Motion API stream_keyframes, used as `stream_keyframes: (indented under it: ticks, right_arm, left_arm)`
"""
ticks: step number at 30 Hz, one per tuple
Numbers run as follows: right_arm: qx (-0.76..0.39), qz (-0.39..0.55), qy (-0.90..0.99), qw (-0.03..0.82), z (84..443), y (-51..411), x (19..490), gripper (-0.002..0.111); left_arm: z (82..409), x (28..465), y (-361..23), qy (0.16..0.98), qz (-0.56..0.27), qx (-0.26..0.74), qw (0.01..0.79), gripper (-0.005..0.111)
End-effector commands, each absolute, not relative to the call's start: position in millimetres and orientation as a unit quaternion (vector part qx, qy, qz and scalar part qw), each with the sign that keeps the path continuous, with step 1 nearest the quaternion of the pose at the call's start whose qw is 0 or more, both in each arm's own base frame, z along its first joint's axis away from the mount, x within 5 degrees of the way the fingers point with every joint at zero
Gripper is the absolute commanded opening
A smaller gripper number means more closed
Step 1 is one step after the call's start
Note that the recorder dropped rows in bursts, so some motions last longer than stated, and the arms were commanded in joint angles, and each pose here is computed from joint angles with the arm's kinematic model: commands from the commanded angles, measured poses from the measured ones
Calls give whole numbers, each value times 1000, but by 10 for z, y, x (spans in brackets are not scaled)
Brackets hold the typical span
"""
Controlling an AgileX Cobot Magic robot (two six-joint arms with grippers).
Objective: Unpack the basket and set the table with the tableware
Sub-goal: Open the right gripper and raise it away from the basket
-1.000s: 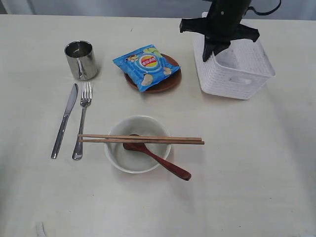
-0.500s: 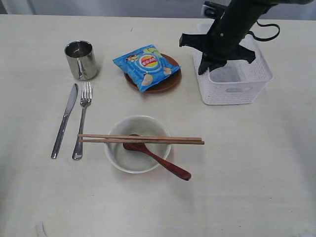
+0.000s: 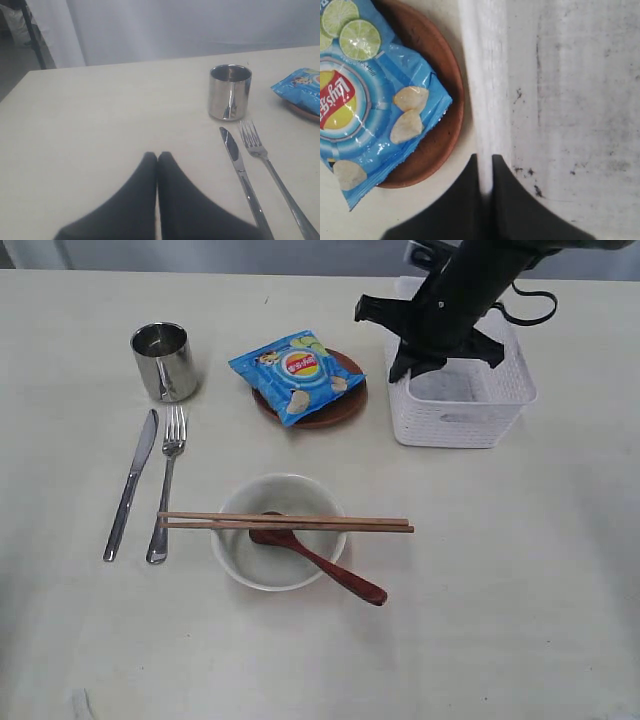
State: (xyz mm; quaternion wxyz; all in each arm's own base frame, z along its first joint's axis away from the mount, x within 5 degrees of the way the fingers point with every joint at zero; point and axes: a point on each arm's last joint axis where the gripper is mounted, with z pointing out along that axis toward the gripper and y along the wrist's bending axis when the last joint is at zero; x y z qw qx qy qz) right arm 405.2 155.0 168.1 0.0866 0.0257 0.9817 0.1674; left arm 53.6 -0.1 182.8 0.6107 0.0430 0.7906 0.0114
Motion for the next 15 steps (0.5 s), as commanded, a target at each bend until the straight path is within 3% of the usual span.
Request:
stream_keyframes:
  ticks: [1, 2, 4, 7, 11, 12, 13, 14, 15]
  right_arm:
    - [30, 179, 979, 97, 1687, 1579, 4057, 13]
    - [30, 179, 979, 97, 1687, 1579, 4057, 28]
    - [30, 180, 978, 101, 1700, 1582, 4067, 43]
    - [-6, 186, 975, 124, 1946, 1583, 4110, 46]
    - [-69, 184, 960, 200, 2693, 1504, 4117, 46]
    - [-84, 177, 954, 227, 2878, 1451, 4101, 44]
    - [-99, 167, 946, 260, 3041, 1363, 4085, 34]
    - [-111, 156, 935, 298, 3201, 1255, 4044, 15]
    - [-108, 154, 931, 312, 3259, 1204, 4009, 4]
  left_arm:
    - [1822, 535, -5, 791, 7, 43, 611, 0]
    - [1822, 535, -5, 791, 7, 43, 611, 0]
    - [1822, 535, -5, 791, 7, 43, 611, 0]
    - [1822, 535, -5, 791, 7, 43, 611, 0]
    - [1822, 535, -5, 791, 7, 43, 611, 0]
    - [1822, 535, -5, 791, 7, 43, 611, 0]
    - [1822, 535, -5, 791, 7, 43, 611, 0]
    - [1822, 535, -5, 791, 7, 43, 611, 0]
    - [1822, 535, -5, 791, 7, 43, 611, 0]
